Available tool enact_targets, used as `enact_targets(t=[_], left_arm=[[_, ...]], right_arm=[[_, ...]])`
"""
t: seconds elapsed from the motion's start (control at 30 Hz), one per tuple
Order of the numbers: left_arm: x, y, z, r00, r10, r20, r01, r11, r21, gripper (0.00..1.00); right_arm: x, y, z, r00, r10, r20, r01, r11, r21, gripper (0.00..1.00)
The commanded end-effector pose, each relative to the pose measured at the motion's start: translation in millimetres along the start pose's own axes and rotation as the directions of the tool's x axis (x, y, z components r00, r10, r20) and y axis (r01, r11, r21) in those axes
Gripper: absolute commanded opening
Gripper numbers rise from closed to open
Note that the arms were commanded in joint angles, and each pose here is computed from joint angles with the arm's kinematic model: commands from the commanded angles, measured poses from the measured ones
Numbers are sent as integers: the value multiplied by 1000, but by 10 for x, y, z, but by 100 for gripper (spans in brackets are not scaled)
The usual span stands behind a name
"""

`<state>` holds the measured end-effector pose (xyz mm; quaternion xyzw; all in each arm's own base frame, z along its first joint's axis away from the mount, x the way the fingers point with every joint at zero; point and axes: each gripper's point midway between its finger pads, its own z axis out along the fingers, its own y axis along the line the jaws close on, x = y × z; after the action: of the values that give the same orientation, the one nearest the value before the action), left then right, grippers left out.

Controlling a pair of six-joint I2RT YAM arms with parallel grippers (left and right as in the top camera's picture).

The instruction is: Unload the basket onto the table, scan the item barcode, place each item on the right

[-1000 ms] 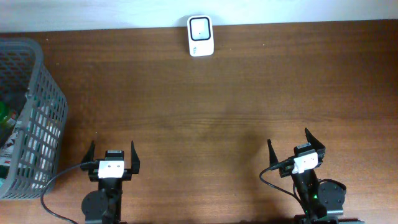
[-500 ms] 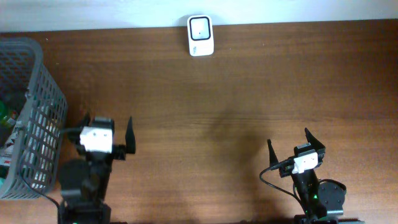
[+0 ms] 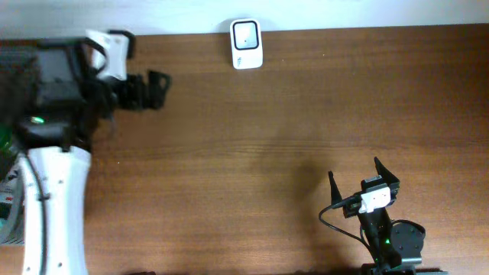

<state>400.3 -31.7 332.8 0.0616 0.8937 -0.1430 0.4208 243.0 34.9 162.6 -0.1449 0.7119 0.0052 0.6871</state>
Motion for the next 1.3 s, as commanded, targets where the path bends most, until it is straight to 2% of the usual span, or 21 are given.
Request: enact_targets(t=[0.0, 0.07, 0.13, 0.2, 0.23, 0.27, 0.33, 0.4, 0.43, 0.47, 0.53, 0.6, 0.7, 0.77, 1.03, 1.07, 1.1, 1.13, 1.2, 1.27], left_arm=[[-831, 545, -651, 978, -61, 197, 91, 985, -147, 100], [-1069, 1057, -1016, 953, -105, 285, 194, 932, -305, 99], [-997, 1747, -1346, 920, -170, 353, 338, 801, -494, 100], [-642, 2391, -1498, 887, -284, 364, 459, 631, -625, 89], [-472, 2562, -1479, 873, -339, 351, 488, 578, -654, 87], [-137, 2825, -1416, 847, -431, 313, 509, 482, -713, 86], [198, 3094, -1297, 816, -506, 279, 511, 406, -757, 87], [622, 3418, -1126, 786, -570, 240, 502, 362, -786, 89], [785, 3535, -1048, 791, -574, 212, 478, 364, -799, 90], [980, 3663, -990, 790, -579, 199, 454, 336, -825, 92], [1299, 3831, -740, 810, -569, 145, 402, 356, -844, 94], [1479, 3957, -519, 831, -546, 107, 365, 389, -846, 95], [1760, 4197, -209, 818, -569, 84, 353, 381, -855, 99], [1822, 4355, -121, 826, -555, 99, 343, 356, -869, 99], [2046, 4659, 292, 833, -540, 119, 361, 368, -857, 100], [2052, 4696, 321, 836, -533, 127, 363, 366, -857, 97], [2013, 4722, 319, 842, -520, 140, 368, 365, -855, 87], [1977, 4742, 314, 847, -509, 152, 372, 363, -854, 84], [1956, 4730, 335, 850, -505, 151, 370, 368, -853, 56], [1891, 4711, 297, 853, -496, 159, 373, 368, -852, 56]], right_arm=[[21, 14, -1, 1000, 9, -2, -9, 1000, -8, 98], [21, 14, -1, 1000, 9, -2, -9, 1000, -8, 99], [21, 14, -1, 1000, 9, -2, -9, 1000, -8, 98], [21, 14, -1, 1000, 9, -2, -9, 1000, -8, 98], [21, 14, -1, 1000, 9, -2, -9, 1000, -8, 98], [21, 14, -1, 1000, 9, -2, -9, 1000, -8, 98], [21, 14, -1, 1000, 9, -2, -9, 1000, -8, 98], [21, 14, -1, 1000, 9, -2, -9, 1000, -8, 98], [21, 14, -1, 1000, 9, -2, -9, 1000, -8, 98], [21, 14, -1, 1000, 9, -2, -9, 1000, -8, 98], [21, 14, -1, 1000, 9, -2, -9, 1000, -8, 98], [21, 14, -1, 1000, 9, -2, -9, 1000, -8, 98], [21, 14, -1, 1000, 9, -2, -9, 1000, -8, 98], [21, 14, -1, 1000, 9, -2, -9, 1000, -8, 98], [21, 14, -1, 1000, 9, -2, -9, 1000, -8, 98], [21, 14, -1, 1000, 9, -2, -9, 1000, -8, 98], [21, 14, -1, 1000, 9, -2, -9, 1000, -8, 98], [21, 14, -1, 1000, 9, -2, -9, 1000, -8, 98], [21, 14, -1, 1000, 9, -2, -9, 1000, -8, 98], [21, 14, -1, 1000, 9, -2, -9, 1000, -8, 98]])
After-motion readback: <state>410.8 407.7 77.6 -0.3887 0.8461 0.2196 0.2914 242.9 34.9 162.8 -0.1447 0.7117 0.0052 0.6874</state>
